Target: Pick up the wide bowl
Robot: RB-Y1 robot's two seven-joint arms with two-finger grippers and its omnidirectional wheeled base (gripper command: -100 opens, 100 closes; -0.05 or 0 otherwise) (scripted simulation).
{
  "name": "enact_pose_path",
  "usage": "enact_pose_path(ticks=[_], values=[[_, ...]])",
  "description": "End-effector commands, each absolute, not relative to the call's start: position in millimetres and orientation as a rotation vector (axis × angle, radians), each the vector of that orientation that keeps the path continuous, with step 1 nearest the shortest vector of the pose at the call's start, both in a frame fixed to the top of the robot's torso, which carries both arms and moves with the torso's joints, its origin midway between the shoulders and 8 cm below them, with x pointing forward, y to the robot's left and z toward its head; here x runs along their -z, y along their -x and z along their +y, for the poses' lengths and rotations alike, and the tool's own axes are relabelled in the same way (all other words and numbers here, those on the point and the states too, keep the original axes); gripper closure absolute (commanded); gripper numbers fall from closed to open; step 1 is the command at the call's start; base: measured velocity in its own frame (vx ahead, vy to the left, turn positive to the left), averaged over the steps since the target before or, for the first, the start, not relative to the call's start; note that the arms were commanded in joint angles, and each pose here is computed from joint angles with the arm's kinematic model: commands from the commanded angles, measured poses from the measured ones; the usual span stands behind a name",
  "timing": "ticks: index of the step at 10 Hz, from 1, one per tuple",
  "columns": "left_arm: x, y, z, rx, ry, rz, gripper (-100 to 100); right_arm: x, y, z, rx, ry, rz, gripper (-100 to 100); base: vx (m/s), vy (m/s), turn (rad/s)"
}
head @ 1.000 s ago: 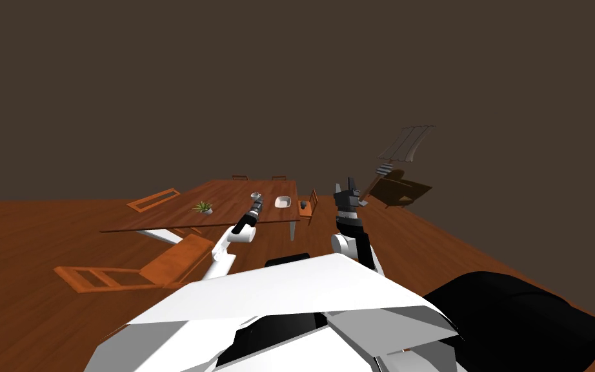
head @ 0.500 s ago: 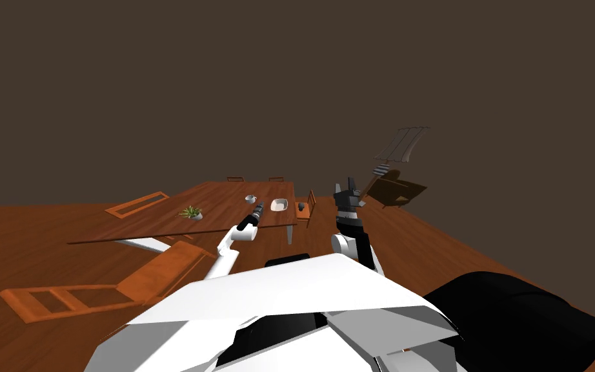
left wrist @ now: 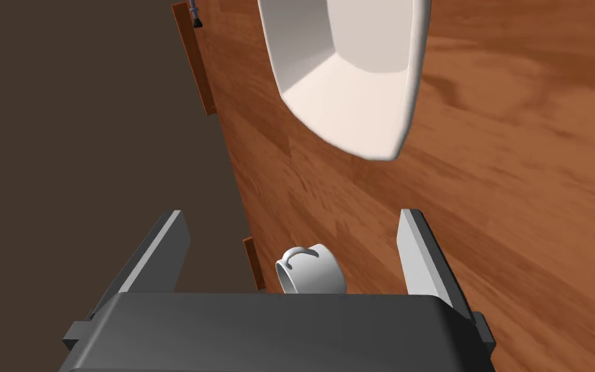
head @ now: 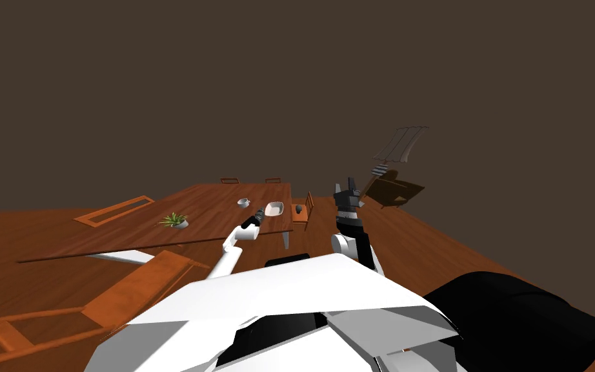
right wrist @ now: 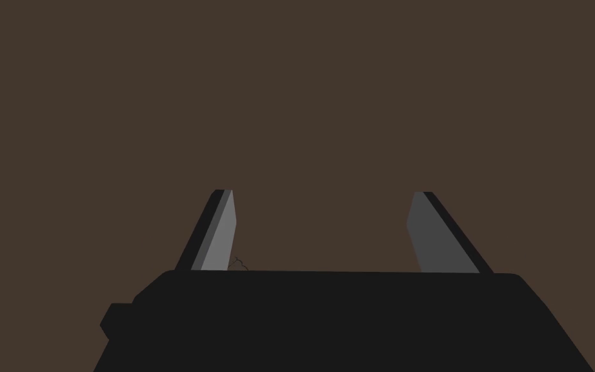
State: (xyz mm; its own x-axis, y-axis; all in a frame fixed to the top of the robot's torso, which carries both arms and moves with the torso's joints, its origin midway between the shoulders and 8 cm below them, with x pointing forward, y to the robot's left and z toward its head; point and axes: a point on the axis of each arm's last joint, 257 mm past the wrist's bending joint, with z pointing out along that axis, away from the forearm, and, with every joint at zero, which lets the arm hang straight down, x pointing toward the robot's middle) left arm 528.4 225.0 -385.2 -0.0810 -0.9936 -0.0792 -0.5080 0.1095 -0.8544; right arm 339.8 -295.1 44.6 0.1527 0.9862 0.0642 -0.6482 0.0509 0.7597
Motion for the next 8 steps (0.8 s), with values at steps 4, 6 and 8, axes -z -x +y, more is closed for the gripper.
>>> enact_pose_path(ticks=[4, 6, 8], values=[[436, -503, 219, 0.797, 1.654, 1.750, -100, -45, -340, -295, -1.349, -0.757, 0.563, 0, 0.102, -0.061, -0.028], [452, -492, 215, 0.771, 1.707, 1.772, -100, -45, -340, -295, -1.348, -0.757, 0.563, 0, 0.079, -0.049, -0.017], [457, -488, 214, 0.763, 1.721, 1.779, -100, -45, -340, -295, -1.349, -0.757, 0.563, 0, 0.029, -0.027, -0.007]])
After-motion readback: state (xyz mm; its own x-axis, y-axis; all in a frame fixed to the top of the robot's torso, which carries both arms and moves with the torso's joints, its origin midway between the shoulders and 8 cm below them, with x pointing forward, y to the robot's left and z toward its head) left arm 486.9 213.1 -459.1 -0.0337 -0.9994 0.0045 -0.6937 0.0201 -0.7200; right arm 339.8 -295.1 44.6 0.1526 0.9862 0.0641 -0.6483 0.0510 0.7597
